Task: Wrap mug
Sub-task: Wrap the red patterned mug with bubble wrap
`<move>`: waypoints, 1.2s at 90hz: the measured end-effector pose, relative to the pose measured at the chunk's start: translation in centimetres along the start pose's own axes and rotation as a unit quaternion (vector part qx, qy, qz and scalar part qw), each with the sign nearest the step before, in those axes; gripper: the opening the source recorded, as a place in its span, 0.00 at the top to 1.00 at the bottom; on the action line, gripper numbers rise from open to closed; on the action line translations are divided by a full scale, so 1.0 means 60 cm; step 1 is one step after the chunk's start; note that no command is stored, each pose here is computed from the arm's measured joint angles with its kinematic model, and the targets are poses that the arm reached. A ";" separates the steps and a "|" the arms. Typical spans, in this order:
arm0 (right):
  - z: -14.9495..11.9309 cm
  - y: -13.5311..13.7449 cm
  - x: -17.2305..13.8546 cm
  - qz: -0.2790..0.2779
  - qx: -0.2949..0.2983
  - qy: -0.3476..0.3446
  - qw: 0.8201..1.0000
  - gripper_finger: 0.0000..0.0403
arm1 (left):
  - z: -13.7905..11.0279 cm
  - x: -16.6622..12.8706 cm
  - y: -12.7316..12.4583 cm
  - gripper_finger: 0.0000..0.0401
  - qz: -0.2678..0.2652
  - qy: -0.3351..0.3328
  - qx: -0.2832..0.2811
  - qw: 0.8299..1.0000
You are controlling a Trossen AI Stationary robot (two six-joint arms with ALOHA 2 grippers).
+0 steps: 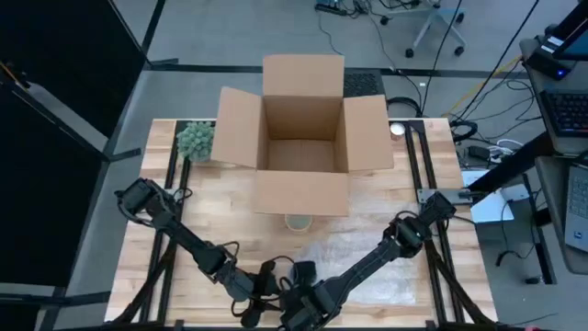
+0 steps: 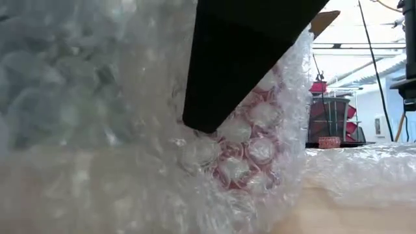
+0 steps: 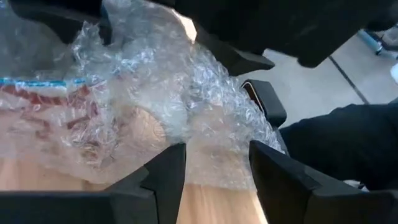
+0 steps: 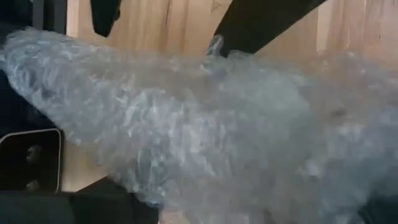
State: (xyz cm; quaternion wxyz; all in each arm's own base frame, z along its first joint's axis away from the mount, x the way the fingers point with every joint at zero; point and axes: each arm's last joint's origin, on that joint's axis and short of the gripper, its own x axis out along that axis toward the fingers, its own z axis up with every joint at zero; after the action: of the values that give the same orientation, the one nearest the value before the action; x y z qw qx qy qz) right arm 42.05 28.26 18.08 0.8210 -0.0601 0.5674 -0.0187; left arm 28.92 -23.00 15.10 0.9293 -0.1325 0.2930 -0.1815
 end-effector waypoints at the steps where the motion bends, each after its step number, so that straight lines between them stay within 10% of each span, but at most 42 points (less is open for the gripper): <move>1: 0.000 0.000 0.000 0.000 0.000 0.000 1.000 0.40 | 0.000 -0.001 -0.001 0.58 0.000 0.002 0.000 1.000; 48: 0.000 0.000 0.000 0.000 0.000 0.002 1.000 0.40 | 0.043 -0.064 -0.008 0.58 0.111 -0.046 0.071 0.990; 108: 0.003 -0.002 0.000 0.008 0.001 0.001 1.000 0.40 | 0.045 -0.023 0.015 0.58 0.085 -0.072 0.135 0.985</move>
State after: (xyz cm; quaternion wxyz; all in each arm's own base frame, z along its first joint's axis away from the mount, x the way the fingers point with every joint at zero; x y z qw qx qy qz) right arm 42.20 28.12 18.17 0.8206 -0.0552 0.5687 -0.0130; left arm 29.69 -21.22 17.60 0.9694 0.0070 0.2082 -0.1299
